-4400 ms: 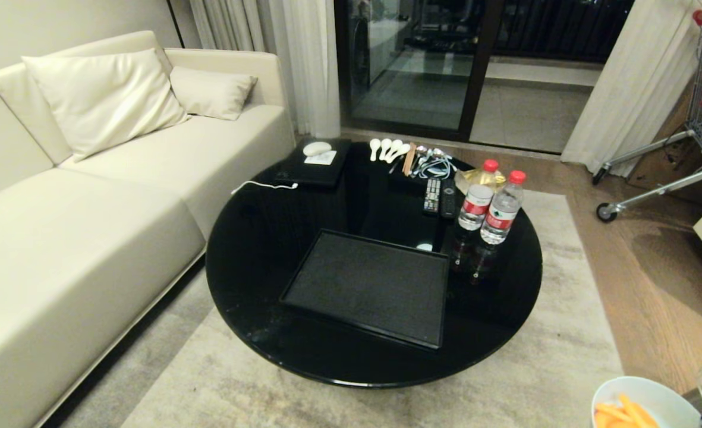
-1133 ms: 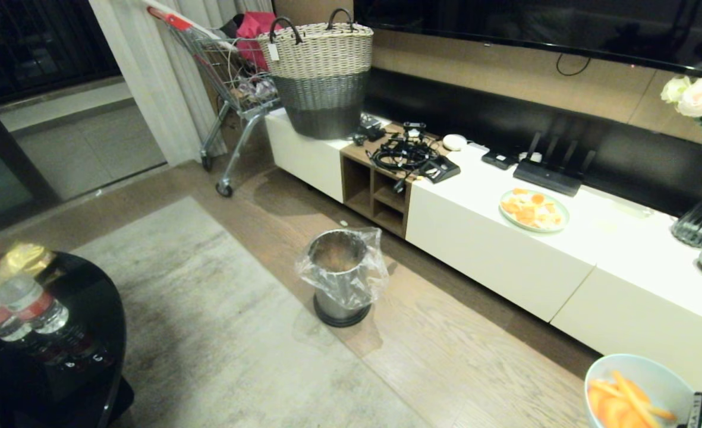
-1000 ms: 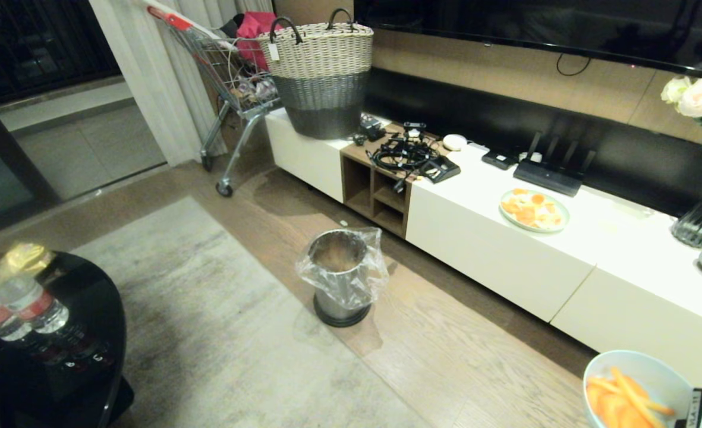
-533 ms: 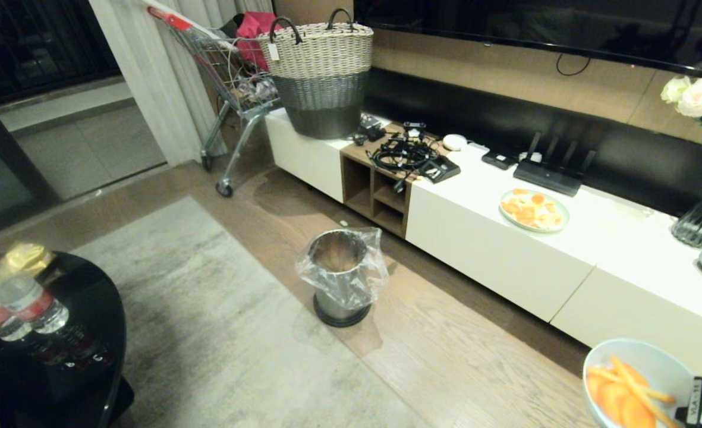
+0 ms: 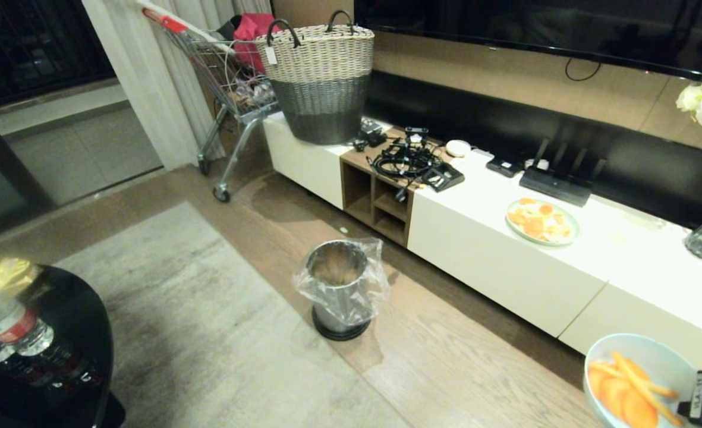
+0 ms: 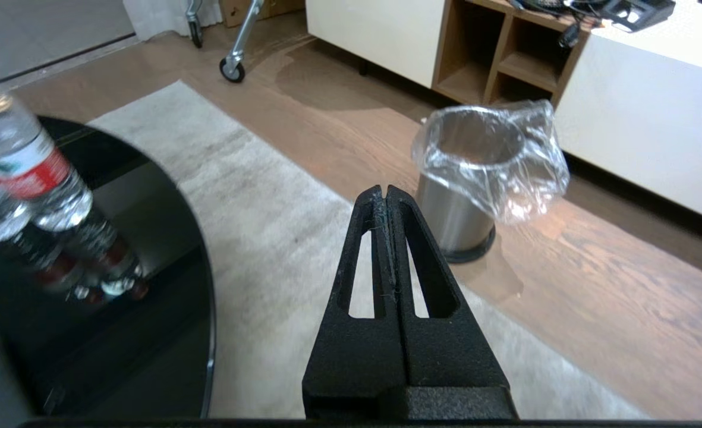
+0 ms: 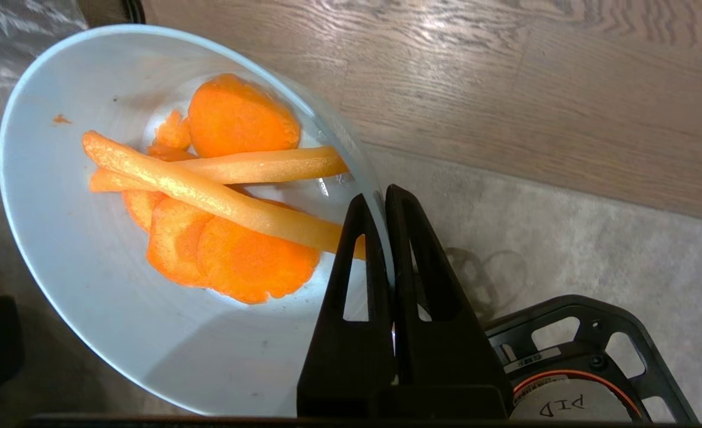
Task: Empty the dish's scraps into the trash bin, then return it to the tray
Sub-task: Move the bowl over the trash can
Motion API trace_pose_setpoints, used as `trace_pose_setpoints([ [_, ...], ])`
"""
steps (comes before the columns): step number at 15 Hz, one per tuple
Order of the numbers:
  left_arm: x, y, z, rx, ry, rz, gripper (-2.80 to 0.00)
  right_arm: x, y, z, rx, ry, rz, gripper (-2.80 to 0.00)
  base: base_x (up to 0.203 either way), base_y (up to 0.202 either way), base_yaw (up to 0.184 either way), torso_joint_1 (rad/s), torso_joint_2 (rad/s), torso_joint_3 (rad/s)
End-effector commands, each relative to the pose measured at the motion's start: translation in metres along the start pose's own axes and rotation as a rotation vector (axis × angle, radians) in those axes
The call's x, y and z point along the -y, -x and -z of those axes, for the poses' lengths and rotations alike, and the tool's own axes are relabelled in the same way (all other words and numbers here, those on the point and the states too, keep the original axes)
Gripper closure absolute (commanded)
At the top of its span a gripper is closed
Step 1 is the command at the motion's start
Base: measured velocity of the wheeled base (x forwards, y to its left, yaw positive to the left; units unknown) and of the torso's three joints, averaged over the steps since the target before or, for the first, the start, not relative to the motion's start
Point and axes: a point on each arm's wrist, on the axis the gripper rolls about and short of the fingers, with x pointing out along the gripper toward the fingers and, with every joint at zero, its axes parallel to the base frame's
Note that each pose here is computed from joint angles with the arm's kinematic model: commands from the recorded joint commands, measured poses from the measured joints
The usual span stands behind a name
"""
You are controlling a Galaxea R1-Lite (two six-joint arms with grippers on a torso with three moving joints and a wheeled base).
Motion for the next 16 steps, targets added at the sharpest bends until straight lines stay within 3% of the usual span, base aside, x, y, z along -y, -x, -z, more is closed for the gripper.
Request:
trace_pose_setpoints([
  [1, 0.0000, 0.0000, 0.0000, 0.001, 0.001, 0.000, 0.00, 0.0000, -0.0002, 0.0003, -0.002, -0.002, 0.003, 0.00, 0.186, 0.000, 0.000, 0.002, 0.00, 0.003],
  [16, 0.0000, 0.0000, 0.0000, 0.001, -0.001, -0.002, 0.00, 0.0030, -0.0013, 0.0040, -0.011, 0.001, 0.007, 0.00, 0.186, 0.000, 0.002, 0.001, 0.00, 0.002],
])
